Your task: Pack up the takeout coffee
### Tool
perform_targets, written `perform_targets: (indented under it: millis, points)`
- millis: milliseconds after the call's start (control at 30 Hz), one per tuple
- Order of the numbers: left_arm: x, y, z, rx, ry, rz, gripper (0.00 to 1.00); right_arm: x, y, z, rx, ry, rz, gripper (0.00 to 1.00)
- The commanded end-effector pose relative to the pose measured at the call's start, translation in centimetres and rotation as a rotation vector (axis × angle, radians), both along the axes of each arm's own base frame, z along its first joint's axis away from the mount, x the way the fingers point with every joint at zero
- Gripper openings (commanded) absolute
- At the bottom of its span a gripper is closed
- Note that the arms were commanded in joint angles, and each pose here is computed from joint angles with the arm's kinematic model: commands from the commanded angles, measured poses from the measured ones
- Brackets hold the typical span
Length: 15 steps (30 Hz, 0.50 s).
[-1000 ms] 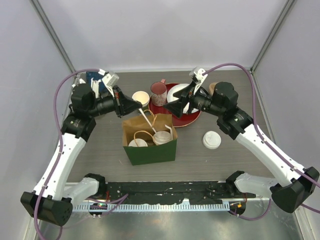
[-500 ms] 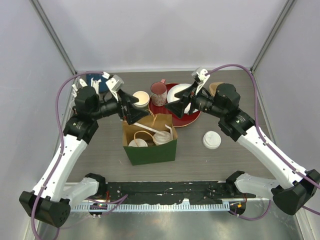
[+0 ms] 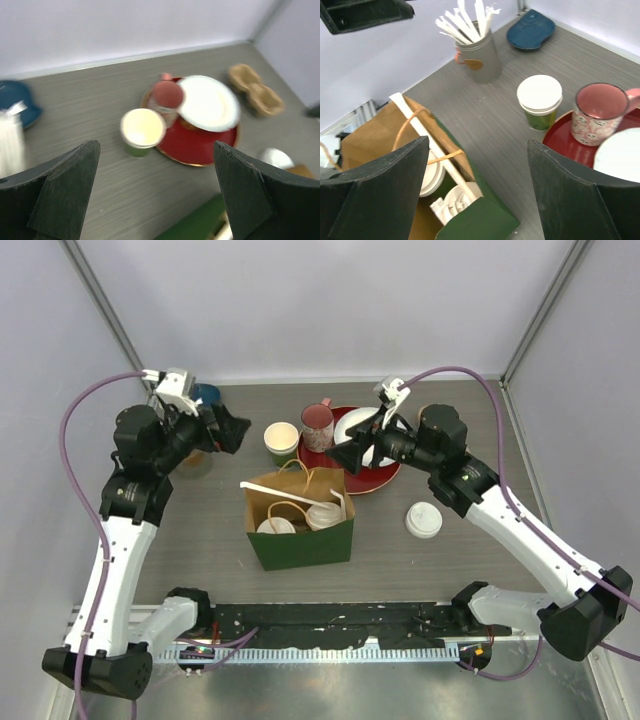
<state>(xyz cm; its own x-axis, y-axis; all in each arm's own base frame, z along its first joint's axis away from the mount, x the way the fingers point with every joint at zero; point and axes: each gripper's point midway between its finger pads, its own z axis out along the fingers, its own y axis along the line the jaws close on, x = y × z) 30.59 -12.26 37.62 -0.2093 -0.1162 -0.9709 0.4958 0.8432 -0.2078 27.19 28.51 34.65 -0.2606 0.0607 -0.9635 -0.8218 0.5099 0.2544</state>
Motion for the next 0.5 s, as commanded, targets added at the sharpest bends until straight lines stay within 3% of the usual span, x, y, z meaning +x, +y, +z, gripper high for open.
perform_targets:
  millis: [0, 167, 233, 267, 300, 467]
  points:
    - [3.5, 7.7, -3.2, 0.036, 0.099, 0.429, 1.0, 3.3, -2.4, 0.0, -0.041, -0.014, -0.197, 0.84]
    - [4.2, 11.9, -7.8, 0.088, 0.189, 0.575, 1.0, 9.5, -10.9, -3.2, -0.13, 0.109, -0.557, 0.85]
    - [3.8, 12.4, -7.5, 0.103, 0.121, 0.59, 1.0, 10.7, -14.3, -4.4, -0.164, 0.122, -0.686, 0.85]
    - [3.4, 12.6, -9.8, 0.146, 0.139, 0.586, 1.0, 10.9, -16.1, -5.4, -0.183, 0.132, -0.748, 0.85]
    - [2.8, 12.7, -9.0, 0.144, 0.076, 0.592, 1.0, 11.6, -19.1, -5.8, -0.182, 0.136, -0.838, 0.86]
    - [0.6, 13.0, -14.5, 0.253, 0.084, 0.556, 1.0, 10.4, -26.5, -8.9, -0.135, 0.157, -1.037, 0.85]
